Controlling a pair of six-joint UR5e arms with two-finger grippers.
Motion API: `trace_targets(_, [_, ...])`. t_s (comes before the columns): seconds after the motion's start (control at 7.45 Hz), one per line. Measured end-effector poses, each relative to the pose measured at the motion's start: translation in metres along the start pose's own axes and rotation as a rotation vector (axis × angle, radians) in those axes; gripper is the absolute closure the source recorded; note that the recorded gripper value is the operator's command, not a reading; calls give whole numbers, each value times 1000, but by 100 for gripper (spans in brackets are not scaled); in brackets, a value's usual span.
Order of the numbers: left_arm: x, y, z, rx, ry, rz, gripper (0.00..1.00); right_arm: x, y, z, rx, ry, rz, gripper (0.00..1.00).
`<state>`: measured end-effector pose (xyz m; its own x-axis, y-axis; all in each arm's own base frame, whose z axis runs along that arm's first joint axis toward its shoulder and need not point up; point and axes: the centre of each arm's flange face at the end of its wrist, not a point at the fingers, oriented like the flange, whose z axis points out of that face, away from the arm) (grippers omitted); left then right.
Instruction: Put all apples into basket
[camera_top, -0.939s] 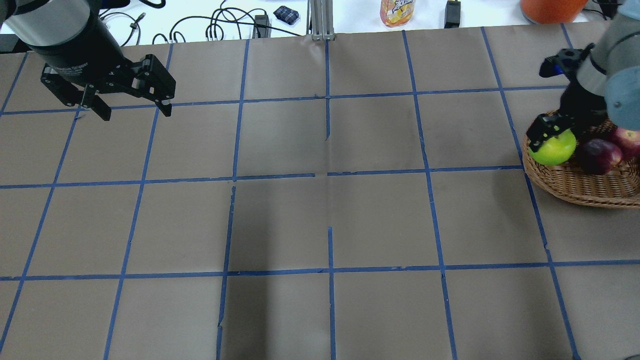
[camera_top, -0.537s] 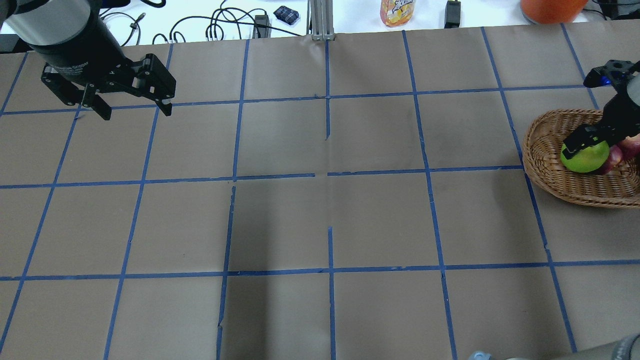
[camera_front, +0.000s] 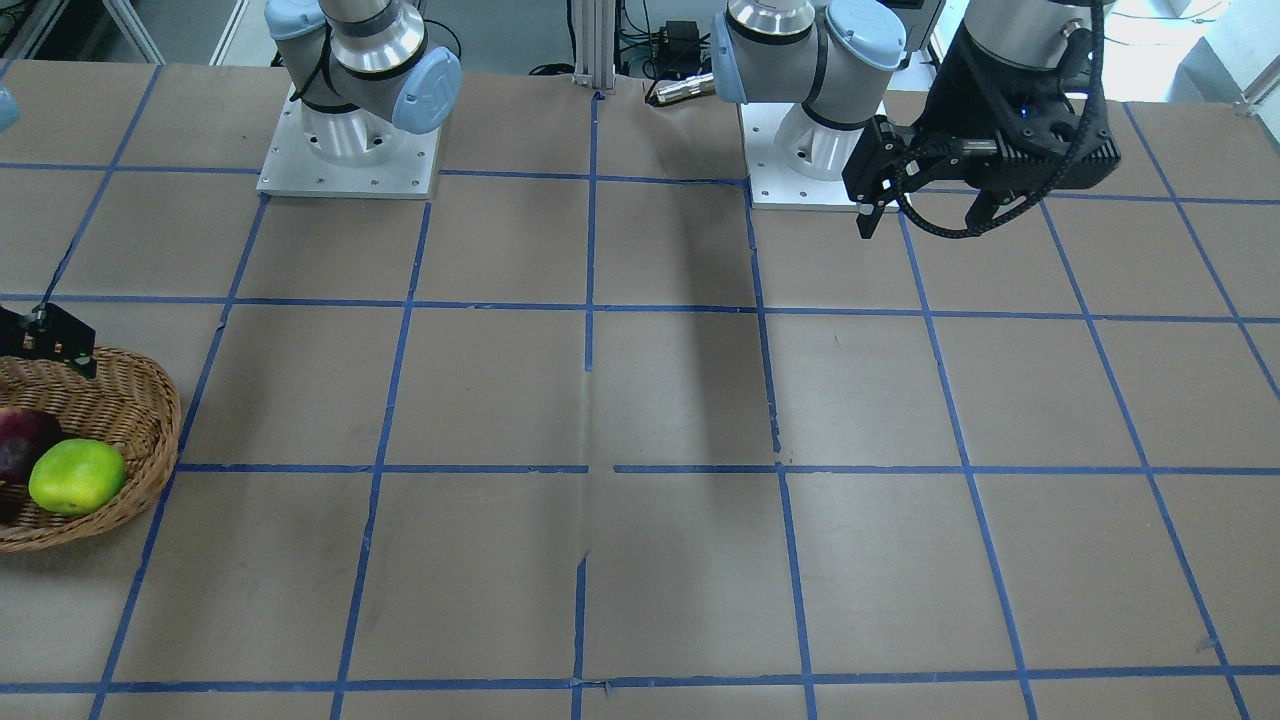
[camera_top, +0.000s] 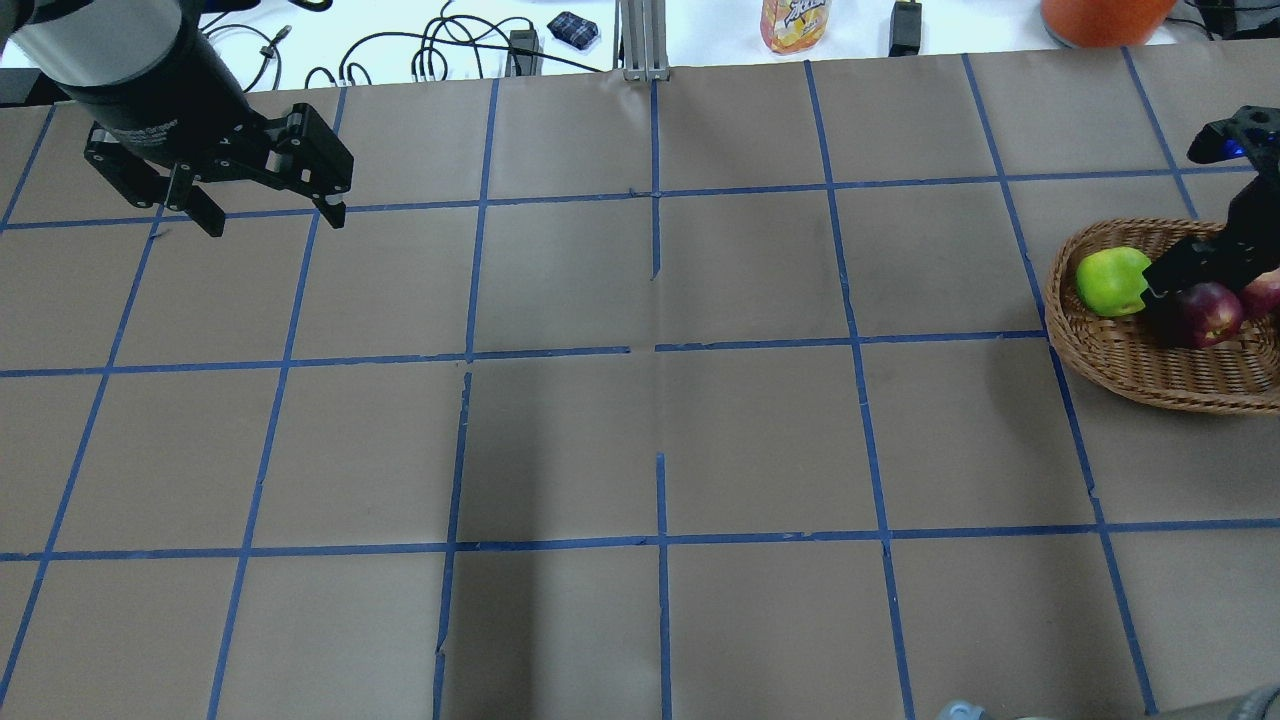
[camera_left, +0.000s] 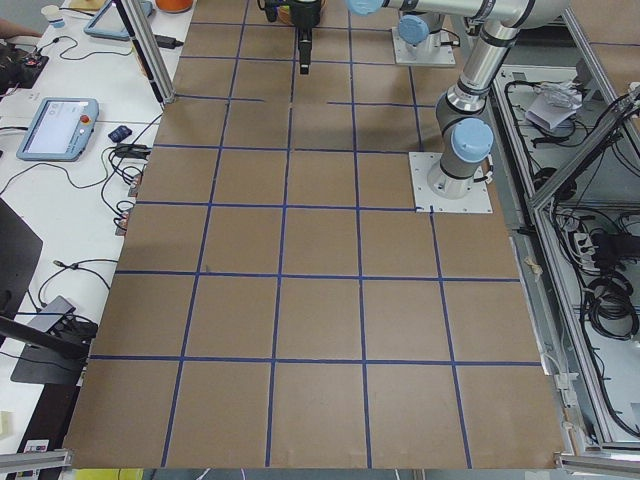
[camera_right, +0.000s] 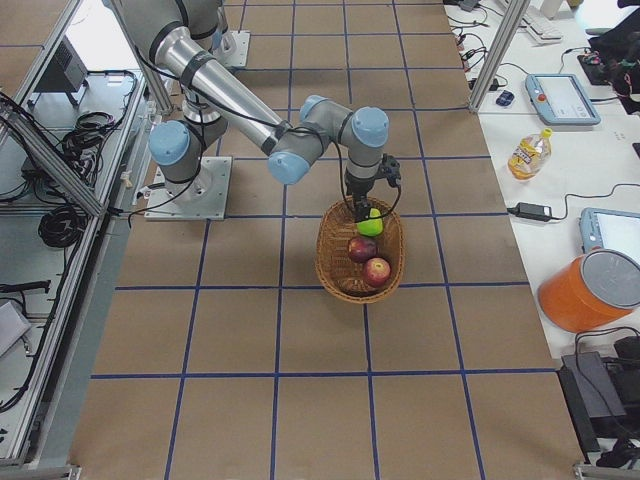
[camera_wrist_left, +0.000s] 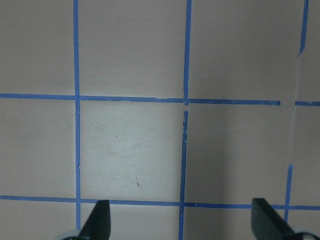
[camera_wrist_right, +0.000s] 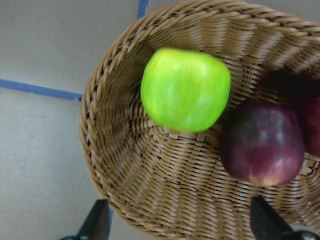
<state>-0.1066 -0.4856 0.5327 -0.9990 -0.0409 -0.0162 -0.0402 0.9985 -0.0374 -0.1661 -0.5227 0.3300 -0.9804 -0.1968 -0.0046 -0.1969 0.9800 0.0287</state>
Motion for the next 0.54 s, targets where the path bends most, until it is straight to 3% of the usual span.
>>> trace_targets(0.54, [0,-1,1,-2,3,0,0,-168,10,-108,-31,-9,131,0])
